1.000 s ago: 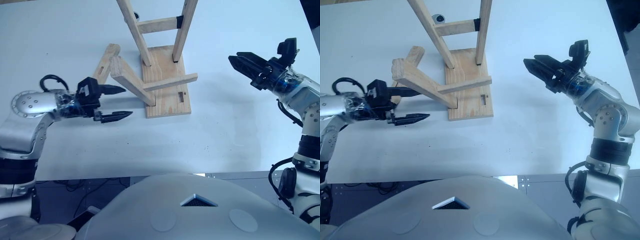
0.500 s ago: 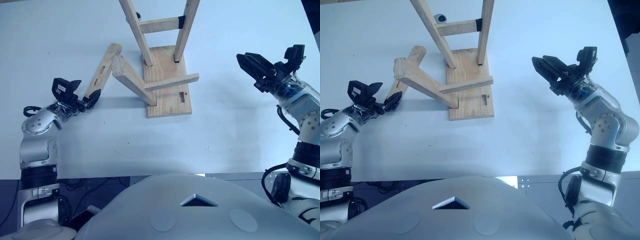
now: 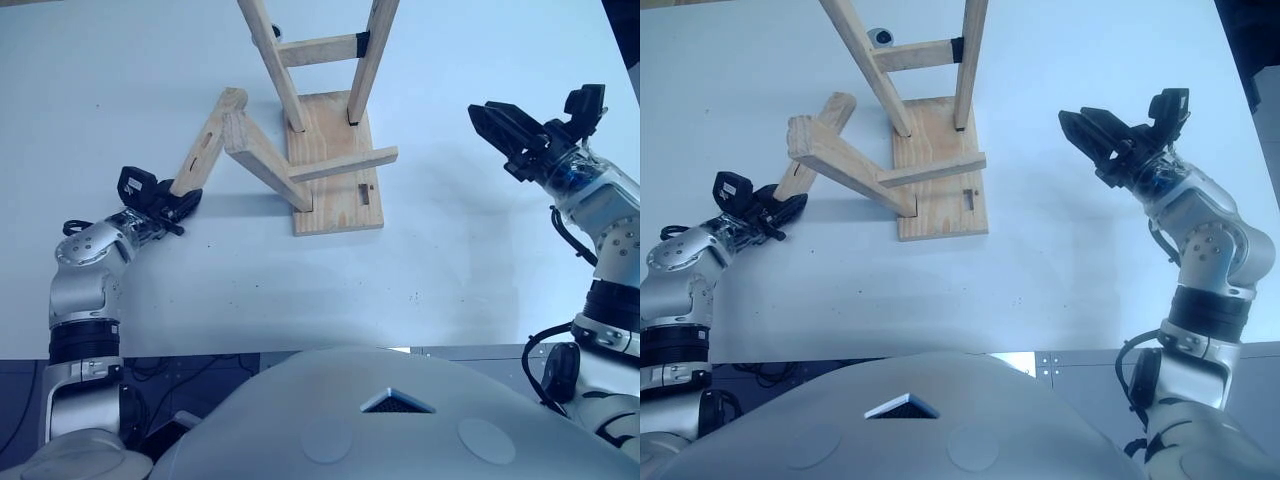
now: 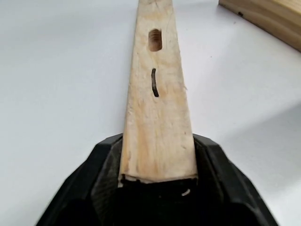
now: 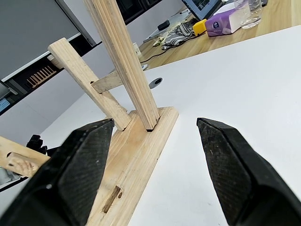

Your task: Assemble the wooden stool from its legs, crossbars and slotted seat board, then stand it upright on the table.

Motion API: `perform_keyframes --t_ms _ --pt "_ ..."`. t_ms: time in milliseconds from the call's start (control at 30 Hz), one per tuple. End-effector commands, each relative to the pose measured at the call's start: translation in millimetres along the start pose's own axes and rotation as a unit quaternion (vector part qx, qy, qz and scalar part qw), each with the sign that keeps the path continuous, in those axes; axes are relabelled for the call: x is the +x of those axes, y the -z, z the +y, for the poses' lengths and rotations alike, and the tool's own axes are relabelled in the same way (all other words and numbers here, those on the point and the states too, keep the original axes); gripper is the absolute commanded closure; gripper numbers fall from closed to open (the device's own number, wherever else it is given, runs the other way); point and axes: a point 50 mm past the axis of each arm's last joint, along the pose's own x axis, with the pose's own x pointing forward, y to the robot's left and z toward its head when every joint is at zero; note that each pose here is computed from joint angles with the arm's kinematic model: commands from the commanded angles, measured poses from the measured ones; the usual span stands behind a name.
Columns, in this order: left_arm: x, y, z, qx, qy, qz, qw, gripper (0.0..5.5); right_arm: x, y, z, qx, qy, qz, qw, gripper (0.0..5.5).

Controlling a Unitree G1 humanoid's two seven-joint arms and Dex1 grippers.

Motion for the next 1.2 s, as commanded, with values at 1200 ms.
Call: perform_keyframes --t_ms 1200 --pt "-37.0 -248.6 -116.0 -0.07 0.563 -0.323 0.757 3.49 83.0 -137.4 196.8 0.137 -0.437 -0.174 0.872 2.53"
